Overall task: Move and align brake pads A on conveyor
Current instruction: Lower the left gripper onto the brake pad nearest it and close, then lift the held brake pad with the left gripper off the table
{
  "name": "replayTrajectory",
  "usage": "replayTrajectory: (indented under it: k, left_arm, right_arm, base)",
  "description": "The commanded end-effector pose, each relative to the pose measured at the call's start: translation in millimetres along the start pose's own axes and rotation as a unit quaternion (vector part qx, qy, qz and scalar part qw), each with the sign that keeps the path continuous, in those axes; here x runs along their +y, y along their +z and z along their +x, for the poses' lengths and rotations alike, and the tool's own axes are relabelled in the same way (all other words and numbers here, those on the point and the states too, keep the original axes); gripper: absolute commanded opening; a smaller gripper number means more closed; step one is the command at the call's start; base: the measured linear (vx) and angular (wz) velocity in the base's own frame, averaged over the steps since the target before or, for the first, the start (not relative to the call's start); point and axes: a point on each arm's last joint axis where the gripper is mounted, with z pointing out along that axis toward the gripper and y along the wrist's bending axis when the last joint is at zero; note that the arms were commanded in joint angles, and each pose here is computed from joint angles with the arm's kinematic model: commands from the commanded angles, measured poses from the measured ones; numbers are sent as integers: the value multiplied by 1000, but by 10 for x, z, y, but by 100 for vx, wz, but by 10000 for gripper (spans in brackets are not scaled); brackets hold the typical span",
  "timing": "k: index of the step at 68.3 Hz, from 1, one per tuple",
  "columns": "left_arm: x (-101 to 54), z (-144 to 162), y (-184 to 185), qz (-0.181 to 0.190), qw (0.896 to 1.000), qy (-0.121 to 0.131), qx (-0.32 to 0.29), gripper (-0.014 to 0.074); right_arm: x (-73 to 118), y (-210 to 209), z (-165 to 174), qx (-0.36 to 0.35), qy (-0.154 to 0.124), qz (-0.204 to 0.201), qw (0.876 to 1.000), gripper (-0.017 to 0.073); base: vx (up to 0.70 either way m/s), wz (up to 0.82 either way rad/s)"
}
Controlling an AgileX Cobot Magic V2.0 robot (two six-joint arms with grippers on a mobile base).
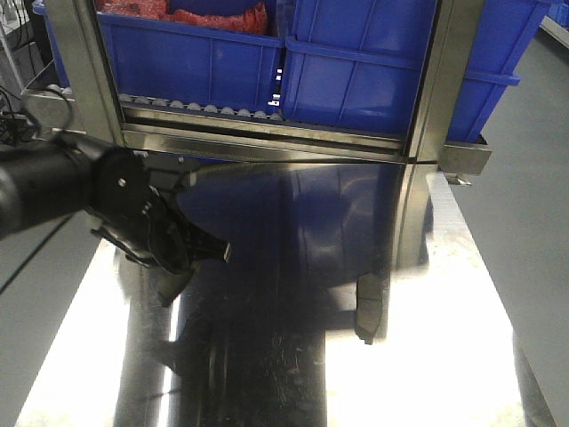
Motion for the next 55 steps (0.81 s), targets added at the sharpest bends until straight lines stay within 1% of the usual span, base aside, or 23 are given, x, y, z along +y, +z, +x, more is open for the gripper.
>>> replayTrajectory:
  k: [1,7,15,25,31,42,55]
  left_arm:
    - [-24,-74,-503,15,997,11,-80,-6]
    - [1,13,-661,13,994,21,-108,-6]
    - [50,210,-818,10,989,30,-147,-6]
    - [124,538,-1017,6,980,43,-193,-6]
    - [163,758,-1160,9,974,46,-221,-6]
    - [232,1171,-1275,15,966,47,-255,-6]
    - [304,1612,-1453,27,942,47,-331,-6]
  right_arm:
    - [0,-28,-136,-43,-6,2,999,454]
    - [0,-28,-136,-43,-6,2,999,454]
    - [0,-28,-136,-43,-6,2,999,454]
    - [0,-28,-136,-43,-6,2,999,454]
    - [0,-28,-136,-43,-6,2,999,454]
    - [0,-28,-136,-43,-6,2,999,454]
    - [0,-28,-136,-43,-6,2,999,454]
  base:
    - [0,0]
    - [0,0]
    - [0,0]
    - [0,0]
    - [0,0]
    - [0,0]
    - [0,0]
